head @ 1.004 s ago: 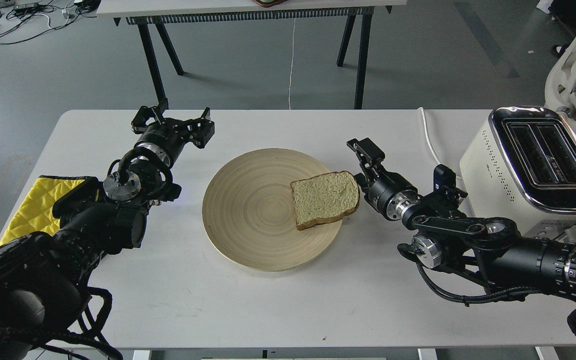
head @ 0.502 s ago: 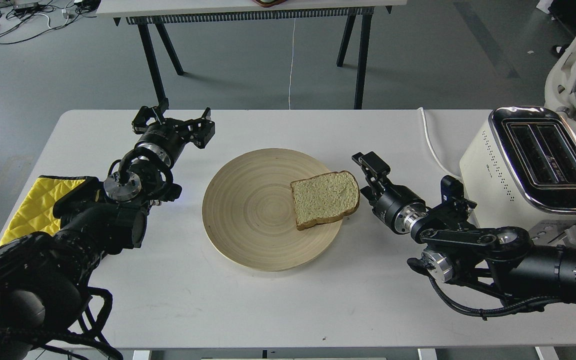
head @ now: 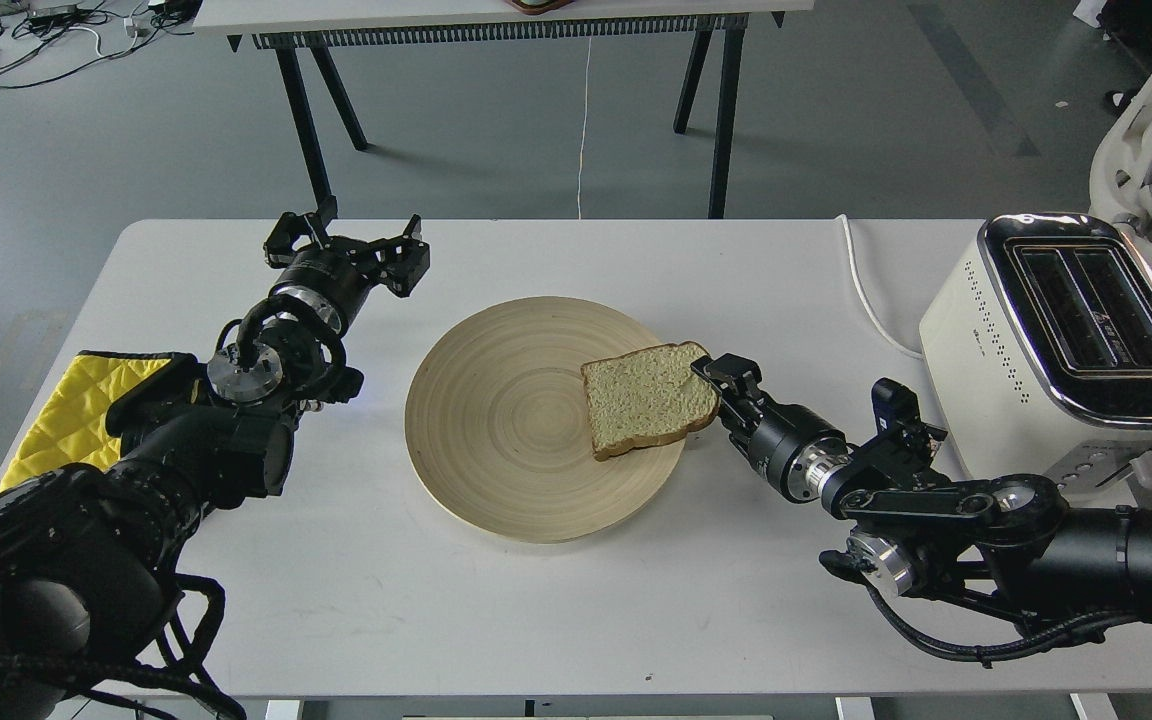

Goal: Put bread in toaster with right arm
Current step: 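Close the right gripper on the edge of the bread slice, then lift the bread slice off the plate and raise it above the toaster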

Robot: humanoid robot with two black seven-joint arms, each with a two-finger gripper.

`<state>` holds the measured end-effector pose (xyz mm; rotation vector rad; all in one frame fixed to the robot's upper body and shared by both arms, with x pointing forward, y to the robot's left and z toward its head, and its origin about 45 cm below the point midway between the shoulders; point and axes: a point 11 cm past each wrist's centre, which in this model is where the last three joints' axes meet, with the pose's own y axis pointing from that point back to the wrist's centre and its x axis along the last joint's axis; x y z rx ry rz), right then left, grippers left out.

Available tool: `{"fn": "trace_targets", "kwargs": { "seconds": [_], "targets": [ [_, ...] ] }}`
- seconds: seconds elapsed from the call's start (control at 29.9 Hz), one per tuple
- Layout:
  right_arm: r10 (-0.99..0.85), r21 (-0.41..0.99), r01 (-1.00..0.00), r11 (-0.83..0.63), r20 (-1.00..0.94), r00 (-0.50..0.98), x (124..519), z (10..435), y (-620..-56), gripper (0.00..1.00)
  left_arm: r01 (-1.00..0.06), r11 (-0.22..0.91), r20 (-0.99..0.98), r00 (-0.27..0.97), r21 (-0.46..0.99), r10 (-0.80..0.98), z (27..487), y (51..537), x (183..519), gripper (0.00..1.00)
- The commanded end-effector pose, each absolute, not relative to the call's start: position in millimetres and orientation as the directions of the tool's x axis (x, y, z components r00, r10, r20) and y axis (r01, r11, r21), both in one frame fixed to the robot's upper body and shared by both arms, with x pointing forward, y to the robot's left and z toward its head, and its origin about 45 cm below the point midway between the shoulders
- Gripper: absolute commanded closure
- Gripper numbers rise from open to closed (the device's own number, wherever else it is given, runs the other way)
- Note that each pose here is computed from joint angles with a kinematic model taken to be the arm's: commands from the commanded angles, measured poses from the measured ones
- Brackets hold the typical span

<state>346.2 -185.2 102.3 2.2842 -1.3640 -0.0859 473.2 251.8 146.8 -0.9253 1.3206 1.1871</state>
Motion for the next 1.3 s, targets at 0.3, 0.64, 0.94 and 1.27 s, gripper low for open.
{"fn": "trace_targets", "kwargs": {
  "seconds": [0.3,0.64,0.94,1.27],
  "targets": [
    [-0.852,0.415,-0.827,-0.38,0.191,0.487,349.1,105.4,-184.8,0.85,-0.971,0.199,-0.988,-0.115,0.135,0.106,146.8,251.9,473.2,0.0],
    [-0.86,0.364,-0.849,-0.382,0.196,0.471,365.9,124.1,-179.5,0.98,-0.971,0.199,-0.988,-0.115,0.135,0.106,146.8,251.9,473.2,0.0],
    [-0.873,0.215,-0.893,-0.396,0.215,0.439,409.1,186.6,-165.4,1.0,-0.971,0.199,-0.988,-0.115,0.135,0.106,146.8,251.9,473.2,0.0],
    [-0.805,0.127,-0.93,-0.346,0.469,0.364,455.4,279.5,-212.9,1.0,-0.971,0.199,-0.988,-0.115,0.135,0.106,146.8,251.9,473.2,0.0]
  ]
}}
